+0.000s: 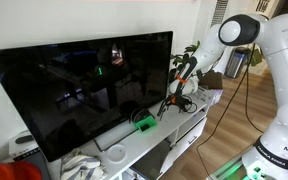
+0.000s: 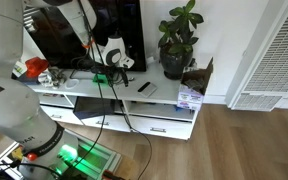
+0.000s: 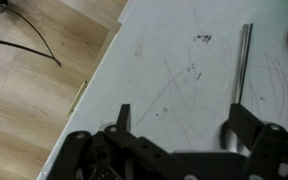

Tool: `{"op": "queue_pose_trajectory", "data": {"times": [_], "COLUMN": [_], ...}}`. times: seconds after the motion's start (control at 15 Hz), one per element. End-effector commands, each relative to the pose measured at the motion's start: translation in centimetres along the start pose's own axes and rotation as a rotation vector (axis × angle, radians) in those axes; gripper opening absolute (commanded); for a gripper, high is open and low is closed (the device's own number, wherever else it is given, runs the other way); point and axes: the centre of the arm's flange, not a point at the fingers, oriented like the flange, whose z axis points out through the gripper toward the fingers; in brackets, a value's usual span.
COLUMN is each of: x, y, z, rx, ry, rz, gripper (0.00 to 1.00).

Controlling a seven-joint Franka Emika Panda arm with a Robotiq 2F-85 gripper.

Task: Pick up the silver spoon from the tv stand and put it in the black glasses case

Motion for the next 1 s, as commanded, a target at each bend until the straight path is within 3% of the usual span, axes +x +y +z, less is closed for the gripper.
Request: {"op": "queue_pose_trajectory", "data": {"times": [0.0,0.27,0.93], "x": [0.0,1.0,4.9], "y": [0.0,-2.9,-7.1], "z": [0.0,1.4,2.5], "rx": [0.0,0.062,0.05], "ry": [0.0,-0.012,-0.069], "rz": [0.0,-0.027,-0.261], "gripper": [1.0,1.0,1.0]}}
